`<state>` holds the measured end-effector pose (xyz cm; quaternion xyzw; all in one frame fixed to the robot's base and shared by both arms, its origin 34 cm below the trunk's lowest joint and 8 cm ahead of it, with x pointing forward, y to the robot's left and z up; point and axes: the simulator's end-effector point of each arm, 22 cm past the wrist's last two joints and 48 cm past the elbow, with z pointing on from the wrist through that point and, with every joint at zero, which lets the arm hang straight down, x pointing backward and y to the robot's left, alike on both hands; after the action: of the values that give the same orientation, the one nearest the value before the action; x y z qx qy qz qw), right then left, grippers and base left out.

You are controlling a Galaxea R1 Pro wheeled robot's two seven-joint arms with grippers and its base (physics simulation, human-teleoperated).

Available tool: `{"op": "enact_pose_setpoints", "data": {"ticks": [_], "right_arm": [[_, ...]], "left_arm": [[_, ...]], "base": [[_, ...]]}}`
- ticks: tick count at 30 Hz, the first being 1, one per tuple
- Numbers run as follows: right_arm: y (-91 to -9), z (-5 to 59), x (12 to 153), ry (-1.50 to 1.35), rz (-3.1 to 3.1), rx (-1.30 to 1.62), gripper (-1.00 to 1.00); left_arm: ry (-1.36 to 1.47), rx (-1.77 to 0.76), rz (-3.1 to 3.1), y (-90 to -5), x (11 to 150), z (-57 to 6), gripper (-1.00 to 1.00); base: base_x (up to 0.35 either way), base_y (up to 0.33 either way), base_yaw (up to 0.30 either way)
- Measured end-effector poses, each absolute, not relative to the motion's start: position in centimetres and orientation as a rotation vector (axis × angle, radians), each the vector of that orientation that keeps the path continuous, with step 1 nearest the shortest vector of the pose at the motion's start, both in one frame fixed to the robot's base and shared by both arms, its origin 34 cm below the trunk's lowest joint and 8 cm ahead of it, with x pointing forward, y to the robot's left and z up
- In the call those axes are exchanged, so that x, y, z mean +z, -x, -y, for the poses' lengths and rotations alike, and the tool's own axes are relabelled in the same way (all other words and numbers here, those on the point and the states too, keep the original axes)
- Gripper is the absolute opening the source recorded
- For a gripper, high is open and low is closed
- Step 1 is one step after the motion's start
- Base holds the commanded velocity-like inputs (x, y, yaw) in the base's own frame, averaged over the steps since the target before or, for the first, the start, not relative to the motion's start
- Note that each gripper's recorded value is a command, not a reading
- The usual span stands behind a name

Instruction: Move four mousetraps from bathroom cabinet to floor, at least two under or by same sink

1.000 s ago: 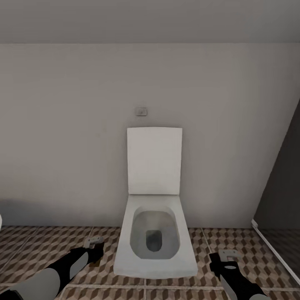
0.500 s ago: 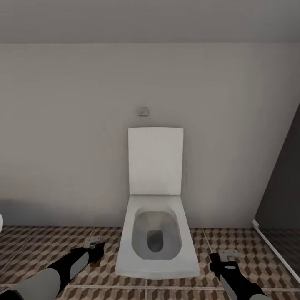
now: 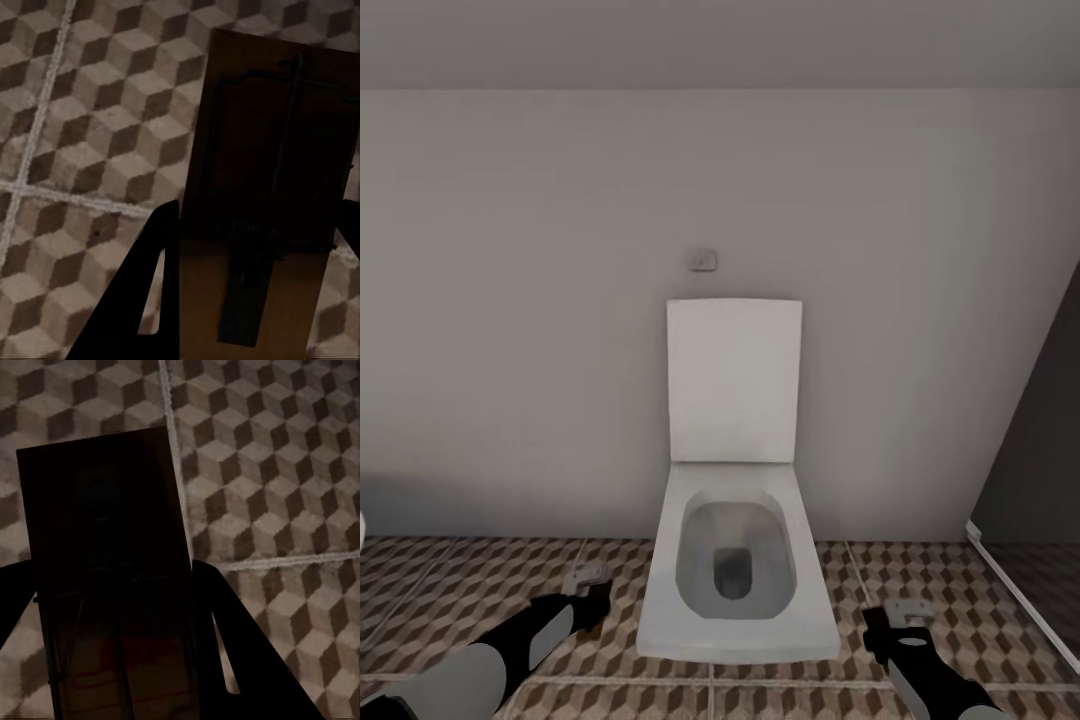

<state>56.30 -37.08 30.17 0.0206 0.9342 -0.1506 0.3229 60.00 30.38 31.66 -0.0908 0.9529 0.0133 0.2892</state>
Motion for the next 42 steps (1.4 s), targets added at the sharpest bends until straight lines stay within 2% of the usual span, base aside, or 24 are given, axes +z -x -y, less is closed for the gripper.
{"op": "enact_pose_setpoints", "data": {"ticks": [8, 16, 23, 42], "right_arm": [[-55.9, 36.9, 28.8, -0.051, -2.487, -0.398, -1.0], [-64.1, 33.4, 33.7, -0.086, -2.403, -0.329, -1.0], [-67.0, 33.3, 36.3, -0.15, -2.3, -0.406, -1.0], [-64.0, 34.0, 29.8, -0.121, -2.403, -0.453, -1.0]], "left_arm": [[0.235, 0.037, -2.578, -59.4, 29.9, -30.1, -1.0], [0.188, -0.024, -2.514, -63.2, 32.3, -24.7, -1.0], [0.196, 0.0, -2.511, -63.8, 31.8, -24.6, -1.0], [0.234, 0.065, -2.586, -62.0, 27.2, -26.3, -1.0]], "base": [[0.0, 0.0, 0.0], [0.0, 0.0, 0.0], [0.0, 0.0, 0.0], [0.0, 0.0, 0.0]]}}
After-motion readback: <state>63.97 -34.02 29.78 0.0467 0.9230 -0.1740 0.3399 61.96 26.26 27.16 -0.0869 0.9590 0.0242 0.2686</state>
